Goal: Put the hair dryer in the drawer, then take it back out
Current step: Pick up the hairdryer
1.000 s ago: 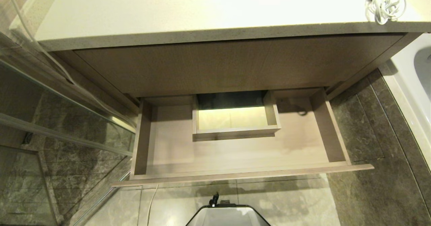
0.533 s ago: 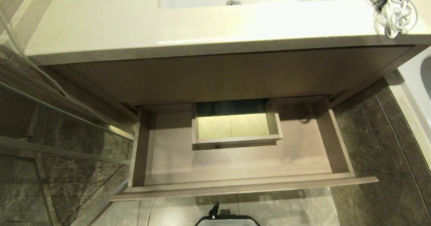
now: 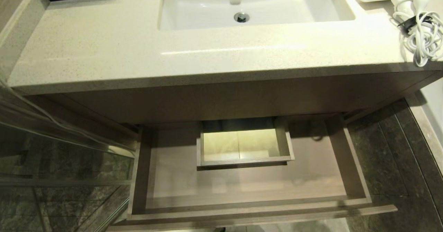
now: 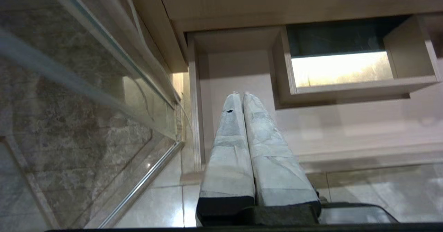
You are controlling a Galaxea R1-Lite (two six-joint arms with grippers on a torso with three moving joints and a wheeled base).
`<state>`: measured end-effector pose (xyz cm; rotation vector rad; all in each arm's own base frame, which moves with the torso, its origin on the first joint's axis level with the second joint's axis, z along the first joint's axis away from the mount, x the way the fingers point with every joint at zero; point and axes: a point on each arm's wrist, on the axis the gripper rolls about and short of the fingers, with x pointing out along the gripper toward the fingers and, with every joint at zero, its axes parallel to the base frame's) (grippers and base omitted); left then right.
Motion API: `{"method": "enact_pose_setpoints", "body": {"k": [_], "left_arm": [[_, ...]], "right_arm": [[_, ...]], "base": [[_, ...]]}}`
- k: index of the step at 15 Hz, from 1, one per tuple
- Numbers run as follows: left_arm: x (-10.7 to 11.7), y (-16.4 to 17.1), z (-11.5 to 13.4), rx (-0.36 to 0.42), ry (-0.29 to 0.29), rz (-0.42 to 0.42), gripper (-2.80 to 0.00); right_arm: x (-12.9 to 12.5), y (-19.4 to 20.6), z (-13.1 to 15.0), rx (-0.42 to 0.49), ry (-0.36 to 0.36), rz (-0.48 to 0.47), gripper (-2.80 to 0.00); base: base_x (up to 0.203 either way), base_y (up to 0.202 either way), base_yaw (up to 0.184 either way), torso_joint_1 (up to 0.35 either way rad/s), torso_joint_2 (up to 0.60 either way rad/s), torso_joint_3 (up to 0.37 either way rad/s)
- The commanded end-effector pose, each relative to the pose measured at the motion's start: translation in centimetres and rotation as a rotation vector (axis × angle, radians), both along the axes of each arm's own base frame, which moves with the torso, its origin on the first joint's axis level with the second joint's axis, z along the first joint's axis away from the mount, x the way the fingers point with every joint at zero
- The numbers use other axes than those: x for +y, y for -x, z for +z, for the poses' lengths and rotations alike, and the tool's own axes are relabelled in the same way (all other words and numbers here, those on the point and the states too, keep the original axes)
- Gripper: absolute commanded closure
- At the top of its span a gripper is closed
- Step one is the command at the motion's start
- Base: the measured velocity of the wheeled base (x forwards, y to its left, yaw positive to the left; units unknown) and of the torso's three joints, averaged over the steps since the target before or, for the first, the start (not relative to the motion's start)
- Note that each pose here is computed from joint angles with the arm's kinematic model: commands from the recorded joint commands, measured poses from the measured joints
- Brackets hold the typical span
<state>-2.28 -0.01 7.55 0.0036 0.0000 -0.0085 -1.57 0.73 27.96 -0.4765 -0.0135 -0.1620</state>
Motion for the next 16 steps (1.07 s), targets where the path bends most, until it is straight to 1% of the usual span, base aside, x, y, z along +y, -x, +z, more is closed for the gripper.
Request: {"method": "enact_pose_setpoints", "body": {"k": [1,7,10,13,14,16], "left_arm": [[0.0,0.0,0.0,0.0,-0.001,0.001,0.0],[0.0,0.0,0.0,0.002,-0.001,0.001,0.0],[0.0,0.0,0.0,0.0,-0.001,-0.001,0.0],[0.0,0.0,0.0,0.001,-0.001,-0.001,0.0],[0.0,0.0,0.0,0.0,-0.001,-0.001,0.0],[0.0,0.0,0.0,0.0,0.0,-0.001,0.0]], "right_arm": [[0.0,-0.1,0.3,-0.001,0.001,-0.008,0.0],[-0.2,-0.9,1.0,-0.002,0.002,-0.042,0.0],[-0.3,-1.1,0.9,0.012,-0.003,-0.082,0.0],[-0.5,-1.8,0.8,0.047,-0.01,-0.086,0.0],[-0.6,-2.0,0.6,0.087,-0.023,-0.084,0.0],[-0.8,-2.5,1.1,0.129,-0.041,-0.081,0.0]], "base": [[0.0,0.0,0.0,0.334,-0.14,0.199],[0.0,0.0,0.0,0.368,-0.19,0.174],[0.0,0.0,0.0,0.376,-0.25,0.13],[0.0,0.0,0.0,0.139,-0.09,0.043],[0.0,0.0,0.0,0.035,-0.03,0.017],[0.0,0.0,0.0,0.0,0.0,0.0]]}}
